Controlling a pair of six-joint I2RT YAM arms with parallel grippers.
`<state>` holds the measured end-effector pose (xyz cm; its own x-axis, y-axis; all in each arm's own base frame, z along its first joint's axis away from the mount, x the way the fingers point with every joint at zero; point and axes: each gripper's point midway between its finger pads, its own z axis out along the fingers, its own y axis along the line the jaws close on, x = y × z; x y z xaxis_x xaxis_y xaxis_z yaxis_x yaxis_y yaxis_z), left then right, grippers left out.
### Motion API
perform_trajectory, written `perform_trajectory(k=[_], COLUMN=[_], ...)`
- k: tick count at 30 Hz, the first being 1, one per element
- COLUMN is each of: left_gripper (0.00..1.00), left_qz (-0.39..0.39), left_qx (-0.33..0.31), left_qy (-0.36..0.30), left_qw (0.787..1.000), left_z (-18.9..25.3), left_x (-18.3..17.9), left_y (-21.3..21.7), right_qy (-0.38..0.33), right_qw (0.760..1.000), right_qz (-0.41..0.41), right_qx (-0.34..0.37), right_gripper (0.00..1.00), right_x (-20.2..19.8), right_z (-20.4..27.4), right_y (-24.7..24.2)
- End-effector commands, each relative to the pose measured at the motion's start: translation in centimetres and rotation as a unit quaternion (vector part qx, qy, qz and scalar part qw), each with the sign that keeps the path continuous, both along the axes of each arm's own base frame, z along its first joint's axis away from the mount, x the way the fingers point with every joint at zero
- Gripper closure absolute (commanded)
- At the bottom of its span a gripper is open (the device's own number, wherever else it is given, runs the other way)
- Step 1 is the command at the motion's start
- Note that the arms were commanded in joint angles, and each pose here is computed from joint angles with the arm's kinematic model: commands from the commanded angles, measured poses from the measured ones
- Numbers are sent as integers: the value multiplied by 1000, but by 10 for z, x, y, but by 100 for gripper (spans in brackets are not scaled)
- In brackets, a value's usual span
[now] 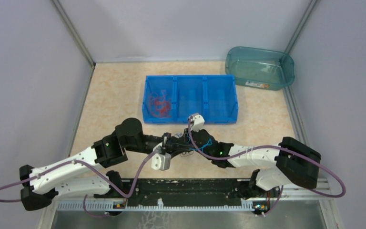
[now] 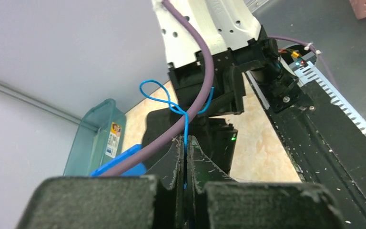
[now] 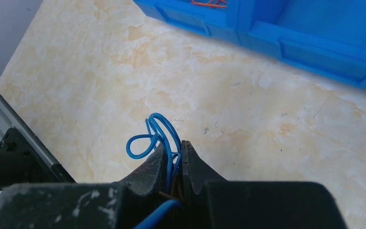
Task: Untangle the cables
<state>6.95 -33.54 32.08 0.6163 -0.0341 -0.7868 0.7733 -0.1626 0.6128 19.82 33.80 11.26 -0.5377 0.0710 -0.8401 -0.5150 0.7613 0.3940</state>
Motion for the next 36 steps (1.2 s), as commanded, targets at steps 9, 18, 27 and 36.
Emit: perform_trajectory(k=[9, 18, 27, 36], left_gripper=[99, 99, 99, 99], left_qz=[138, 294, 309, 214], left_qx=[22, -24, -143, -83], left_qy=[-98, -191, -168, -112], left_qw=[985, 936, 925, 967], left_z=[28, 85, 173, 140], left_x=[46, 108, 111, 79], left_y=[41, 69, 60, 45], right_qy=[-29, -12, -59, -182], right_qw=[985, 986, 976, 948], right_qz=[67, 54, 104, 114], right_qx=[159, 160, 184, 235], right_gripper=[91, 67, 32, 19], right_x=[-23, -32, -48, -53], right_z=[40, 26, 37, 115], right_y=[-14, -35, -39, -59])
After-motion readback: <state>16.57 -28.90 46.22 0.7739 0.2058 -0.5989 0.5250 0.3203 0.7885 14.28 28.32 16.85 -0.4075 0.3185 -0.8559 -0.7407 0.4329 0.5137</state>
